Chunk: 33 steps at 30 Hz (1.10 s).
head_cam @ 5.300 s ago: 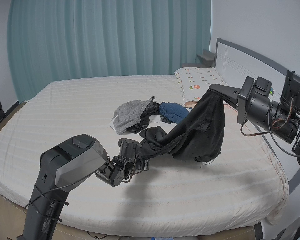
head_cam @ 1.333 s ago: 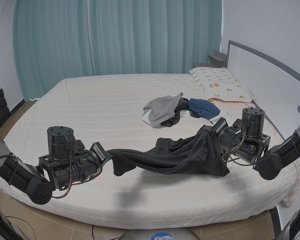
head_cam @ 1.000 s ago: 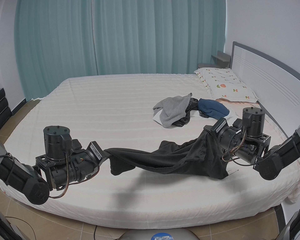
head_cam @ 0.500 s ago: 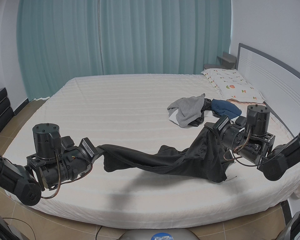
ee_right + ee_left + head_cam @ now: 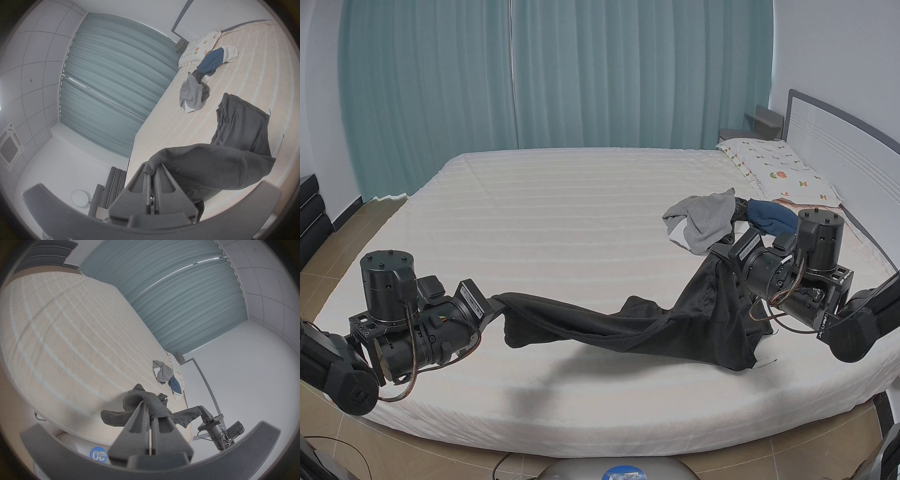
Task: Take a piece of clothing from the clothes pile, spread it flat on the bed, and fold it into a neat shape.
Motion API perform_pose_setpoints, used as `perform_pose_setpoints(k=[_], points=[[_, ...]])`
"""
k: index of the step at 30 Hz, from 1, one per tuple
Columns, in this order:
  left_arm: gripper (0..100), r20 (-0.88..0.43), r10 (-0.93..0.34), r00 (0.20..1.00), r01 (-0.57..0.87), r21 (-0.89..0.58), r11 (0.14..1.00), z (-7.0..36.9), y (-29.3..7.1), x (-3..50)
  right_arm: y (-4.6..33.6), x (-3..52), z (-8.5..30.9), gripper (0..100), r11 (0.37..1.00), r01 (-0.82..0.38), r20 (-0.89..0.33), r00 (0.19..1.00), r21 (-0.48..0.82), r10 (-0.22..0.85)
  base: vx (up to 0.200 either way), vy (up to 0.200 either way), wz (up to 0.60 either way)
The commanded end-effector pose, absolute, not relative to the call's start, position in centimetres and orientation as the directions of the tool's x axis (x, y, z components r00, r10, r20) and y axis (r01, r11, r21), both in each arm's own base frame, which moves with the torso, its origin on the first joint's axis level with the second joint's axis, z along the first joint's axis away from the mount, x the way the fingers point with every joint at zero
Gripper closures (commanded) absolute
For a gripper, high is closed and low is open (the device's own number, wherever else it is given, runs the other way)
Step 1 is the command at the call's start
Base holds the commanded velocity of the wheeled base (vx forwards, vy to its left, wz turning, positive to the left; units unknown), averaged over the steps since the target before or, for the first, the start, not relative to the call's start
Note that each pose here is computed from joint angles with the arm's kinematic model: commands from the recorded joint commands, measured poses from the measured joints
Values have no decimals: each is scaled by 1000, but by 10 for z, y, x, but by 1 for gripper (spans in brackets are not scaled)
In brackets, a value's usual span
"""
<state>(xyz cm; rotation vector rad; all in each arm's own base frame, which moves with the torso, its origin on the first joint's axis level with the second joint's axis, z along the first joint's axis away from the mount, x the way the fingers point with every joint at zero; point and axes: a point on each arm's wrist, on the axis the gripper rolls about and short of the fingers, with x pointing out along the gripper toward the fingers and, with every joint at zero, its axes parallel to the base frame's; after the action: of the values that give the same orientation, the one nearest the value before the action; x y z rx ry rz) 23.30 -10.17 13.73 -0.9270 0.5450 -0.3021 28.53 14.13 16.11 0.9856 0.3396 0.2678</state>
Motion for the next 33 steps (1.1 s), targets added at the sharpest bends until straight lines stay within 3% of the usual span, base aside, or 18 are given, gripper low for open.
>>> perform_pose_setpoints(k=[1, 5, 20, 33], points=[[100, -313, -469, 826, 14, -820, 572, 137, -101, 233, 141, 284, 163, 100, 524, -73, -151, 916, 849, 372, 0, 200, 0], [100, -316, -468, 826, 10, -820, 573, 136, -100, 231, 144, 282, 165, 100, 527, -86, -145, 913, 846, 381, 0, 200, 0], [100, -312, -485, 817, 28, -819, 573, 138, -94, 202, 130, 254, 166, 100, 566, -84, -169, 909, 820, 380, 0, 0, 0], [100, -259, -530, 808, 97, -827, 553, 177, -87, 164, 120, 201, 194, 100, 564, -196, -67, 909, 802, 411, -200, 0, 0]])
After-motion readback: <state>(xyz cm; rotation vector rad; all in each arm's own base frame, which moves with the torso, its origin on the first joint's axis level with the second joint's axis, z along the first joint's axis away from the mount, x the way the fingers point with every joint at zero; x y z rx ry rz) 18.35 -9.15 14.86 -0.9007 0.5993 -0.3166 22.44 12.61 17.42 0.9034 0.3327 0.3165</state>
